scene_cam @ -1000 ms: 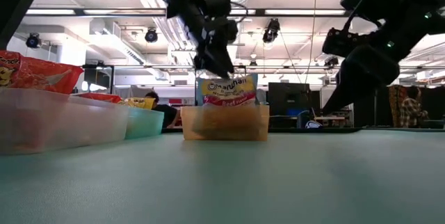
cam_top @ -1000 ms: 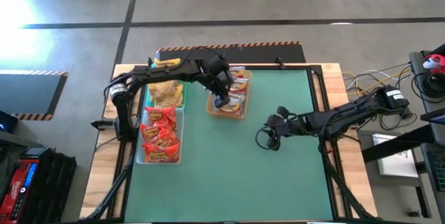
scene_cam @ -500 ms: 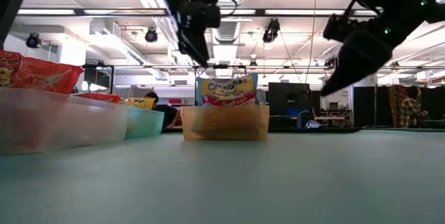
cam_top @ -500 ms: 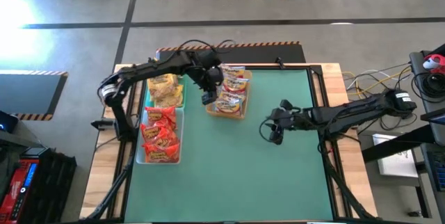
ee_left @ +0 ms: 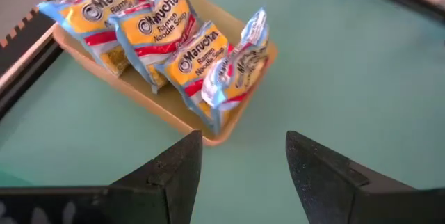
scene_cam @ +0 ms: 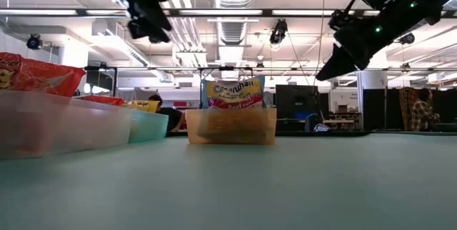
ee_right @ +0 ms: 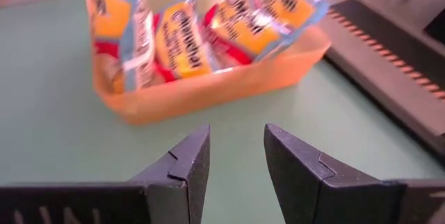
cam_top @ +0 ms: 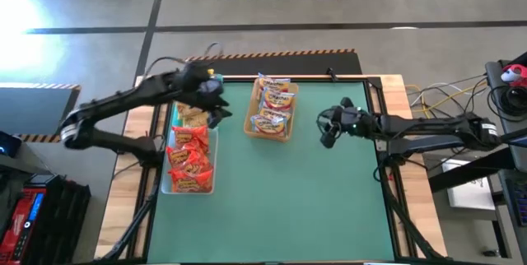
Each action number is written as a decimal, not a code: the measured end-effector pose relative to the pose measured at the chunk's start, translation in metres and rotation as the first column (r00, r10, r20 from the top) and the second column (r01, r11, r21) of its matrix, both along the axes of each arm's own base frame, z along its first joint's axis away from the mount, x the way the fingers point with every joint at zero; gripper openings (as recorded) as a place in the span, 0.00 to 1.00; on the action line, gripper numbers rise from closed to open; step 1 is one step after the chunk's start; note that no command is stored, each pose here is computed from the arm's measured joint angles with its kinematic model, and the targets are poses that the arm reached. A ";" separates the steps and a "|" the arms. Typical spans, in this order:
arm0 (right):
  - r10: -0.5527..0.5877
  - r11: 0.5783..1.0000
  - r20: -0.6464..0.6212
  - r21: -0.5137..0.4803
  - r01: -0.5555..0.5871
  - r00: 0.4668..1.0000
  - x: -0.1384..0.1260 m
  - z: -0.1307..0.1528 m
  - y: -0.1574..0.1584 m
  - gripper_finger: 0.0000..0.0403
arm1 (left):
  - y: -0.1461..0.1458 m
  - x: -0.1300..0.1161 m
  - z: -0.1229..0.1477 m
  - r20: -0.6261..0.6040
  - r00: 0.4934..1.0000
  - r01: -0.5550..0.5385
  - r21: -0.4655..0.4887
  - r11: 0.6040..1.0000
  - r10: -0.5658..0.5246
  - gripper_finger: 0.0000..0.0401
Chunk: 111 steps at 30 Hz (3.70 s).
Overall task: Sort Maruchan noodles
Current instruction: Return to Home Position
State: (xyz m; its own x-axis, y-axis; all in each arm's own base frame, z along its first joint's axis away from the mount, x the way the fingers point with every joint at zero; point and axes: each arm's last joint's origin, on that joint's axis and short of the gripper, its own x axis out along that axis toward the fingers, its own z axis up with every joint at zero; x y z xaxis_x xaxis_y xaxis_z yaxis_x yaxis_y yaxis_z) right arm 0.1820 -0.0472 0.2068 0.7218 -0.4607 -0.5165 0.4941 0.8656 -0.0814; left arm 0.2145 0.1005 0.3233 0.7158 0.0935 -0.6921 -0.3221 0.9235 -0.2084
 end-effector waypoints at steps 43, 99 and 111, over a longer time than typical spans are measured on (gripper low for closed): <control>-0.198 0.980 0.135 0.007 0.199 0.971 -0.032 0.023 -0.037 0.32 | -0.050 -0.114 -0.136 0.686 0.655 -0.374 -0.073 0.925 0.318 0.47; -0.149 0.977 0.278 -0.108 0.185 0.949 -0.059 0.045 -0.023 0.32 | -0.052 -0.119 -0.154 0.704 0.628 -0.379 -0.096 0.920 0.332 0.47; -0.115 0.965 0.455 -0.161 0.208 0.883 -0.094 0.043 -0.005 0.32 | -0.057 -0.129 -0.142 0.805 0.523 -0.365 -0.085 0.927 0.280 0.47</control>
State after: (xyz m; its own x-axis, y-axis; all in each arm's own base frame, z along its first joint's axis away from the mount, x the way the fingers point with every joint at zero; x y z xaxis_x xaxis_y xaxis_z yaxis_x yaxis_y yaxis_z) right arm 0.0883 -0.0526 0.2498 0.7585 -0.6497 -0.0500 0.6510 0.7589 0.0137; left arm 0.0858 0.0431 0.1818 0.8730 0.4599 0.1626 -0.3453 0.8181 -0.4599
